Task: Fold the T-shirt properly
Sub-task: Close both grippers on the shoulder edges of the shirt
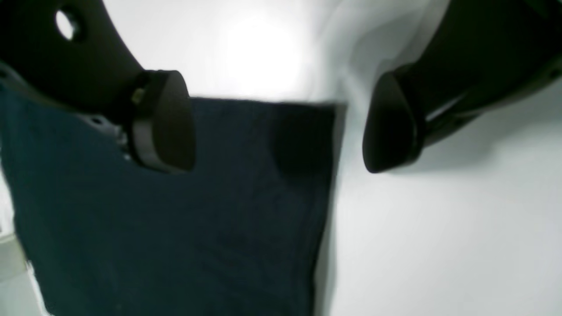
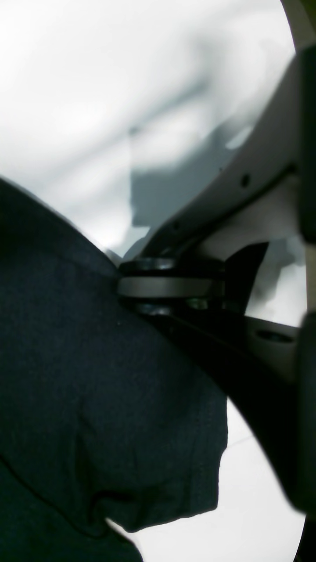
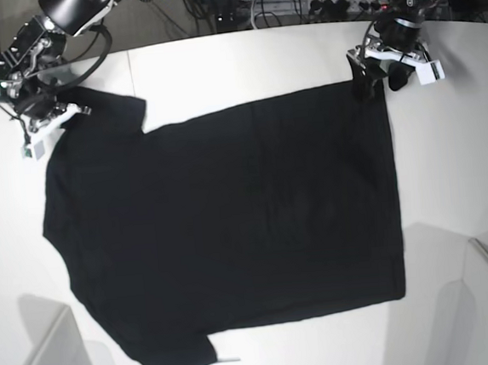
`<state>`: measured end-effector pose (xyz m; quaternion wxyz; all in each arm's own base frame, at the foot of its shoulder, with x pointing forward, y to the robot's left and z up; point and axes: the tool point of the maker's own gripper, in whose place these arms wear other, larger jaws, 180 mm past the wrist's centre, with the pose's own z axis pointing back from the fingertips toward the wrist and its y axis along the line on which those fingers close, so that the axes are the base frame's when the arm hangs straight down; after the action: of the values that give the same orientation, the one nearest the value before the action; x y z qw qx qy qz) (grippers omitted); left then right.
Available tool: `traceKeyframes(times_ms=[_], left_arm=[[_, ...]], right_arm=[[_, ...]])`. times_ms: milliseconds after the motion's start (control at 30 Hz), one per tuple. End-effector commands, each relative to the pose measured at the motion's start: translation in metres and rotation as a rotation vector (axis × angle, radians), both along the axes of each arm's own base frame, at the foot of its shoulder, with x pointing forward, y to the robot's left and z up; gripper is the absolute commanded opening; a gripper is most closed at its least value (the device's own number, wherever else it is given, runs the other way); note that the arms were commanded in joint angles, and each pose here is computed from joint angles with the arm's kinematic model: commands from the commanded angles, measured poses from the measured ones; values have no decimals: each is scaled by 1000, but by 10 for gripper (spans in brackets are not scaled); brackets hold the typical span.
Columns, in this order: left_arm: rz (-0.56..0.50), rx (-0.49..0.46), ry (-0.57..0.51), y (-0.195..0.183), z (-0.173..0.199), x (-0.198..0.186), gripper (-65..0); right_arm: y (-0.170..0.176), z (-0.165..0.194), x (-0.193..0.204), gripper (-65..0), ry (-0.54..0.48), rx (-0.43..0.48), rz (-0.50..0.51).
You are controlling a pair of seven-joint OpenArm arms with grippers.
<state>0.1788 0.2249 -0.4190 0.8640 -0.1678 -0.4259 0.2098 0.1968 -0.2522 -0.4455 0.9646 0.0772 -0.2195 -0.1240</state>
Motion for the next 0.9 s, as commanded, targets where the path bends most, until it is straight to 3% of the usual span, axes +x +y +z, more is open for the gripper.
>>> traceKeyframes(times_ms=[0,200,267,600,867], left_arm=[[-37,-11,77,-8,-12,-7,-72],[-57,-53,115,-22,-20,1,-74],[-61,-55,115,-23,-20,2,-114],[-55,-47,113,-19,-19,2,-650],[-83,-8,117,-9,-15,1,-650]], right_arm=[[0,-8,-17,-650,91,-10,18],[0,-8,-17,-650,91,-10,18],[-1,-8,-17,-650,92,-12,18],[-2,-8,-18,-650,89,-19,18],[-7,-5,-29,-650,97,-41,7]])
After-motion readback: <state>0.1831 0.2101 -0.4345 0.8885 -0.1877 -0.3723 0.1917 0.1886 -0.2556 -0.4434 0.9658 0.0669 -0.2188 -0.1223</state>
